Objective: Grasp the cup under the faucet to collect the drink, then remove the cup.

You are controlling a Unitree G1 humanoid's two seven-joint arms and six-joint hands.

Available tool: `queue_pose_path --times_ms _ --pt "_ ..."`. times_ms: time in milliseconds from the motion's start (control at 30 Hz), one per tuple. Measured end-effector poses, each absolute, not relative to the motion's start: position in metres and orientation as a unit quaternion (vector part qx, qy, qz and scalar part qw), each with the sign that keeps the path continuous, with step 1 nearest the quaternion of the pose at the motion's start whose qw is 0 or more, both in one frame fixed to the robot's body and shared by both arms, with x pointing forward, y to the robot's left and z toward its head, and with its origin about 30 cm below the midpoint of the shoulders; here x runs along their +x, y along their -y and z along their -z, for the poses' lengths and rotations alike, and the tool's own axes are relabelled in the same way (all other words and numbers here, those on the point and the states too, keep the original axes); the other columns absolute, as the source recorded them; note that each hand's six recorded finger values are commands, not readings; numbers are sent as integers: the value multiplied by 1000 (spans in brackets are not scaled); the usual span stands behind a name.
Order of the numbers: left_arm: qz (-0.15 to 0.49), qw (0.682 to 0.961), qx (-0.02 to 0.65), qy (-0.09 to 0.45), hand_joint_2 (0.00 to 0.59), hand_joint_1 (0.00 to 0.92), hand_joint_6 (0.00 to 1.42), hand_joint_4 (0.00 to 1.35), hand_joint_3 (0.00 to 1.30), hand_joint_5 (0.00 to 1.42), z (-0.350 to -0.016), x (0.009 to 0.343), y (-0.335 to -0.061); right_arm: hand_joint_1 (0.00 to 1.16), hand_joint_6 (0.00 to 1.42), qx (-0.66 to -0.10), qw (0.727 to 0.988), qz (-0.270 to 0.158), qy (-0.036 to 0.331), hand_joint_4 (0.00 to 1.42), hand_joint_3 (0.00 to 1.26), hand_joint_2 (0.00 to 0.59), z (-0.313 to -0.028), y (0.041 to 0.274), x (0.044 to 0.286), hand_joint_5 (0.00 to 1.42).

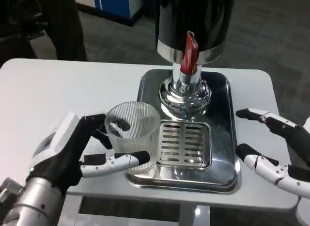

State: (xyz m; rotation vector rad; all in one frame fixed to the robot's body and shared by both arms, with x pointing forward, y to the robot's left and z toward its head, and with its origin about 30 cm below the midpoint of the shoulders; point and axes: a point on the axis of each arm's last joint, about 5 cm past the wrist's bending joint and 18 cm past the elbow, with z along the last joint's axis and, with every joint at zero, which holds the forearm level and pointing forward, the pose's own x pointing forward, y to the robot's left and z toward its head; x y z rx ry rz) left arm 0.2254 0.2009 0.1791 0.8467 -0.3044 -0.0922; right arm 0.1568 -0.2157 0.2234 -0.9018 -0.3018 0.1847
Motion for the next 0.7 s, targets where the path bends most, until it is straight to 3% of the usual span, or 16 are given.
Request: queue_pose_path --times_ms 700 --pt "69 863 473 163 52 499 355 591 694 615 -188 262 -180 284 132 -428 890 -81 135 130 186 357 -221 218 158 98"
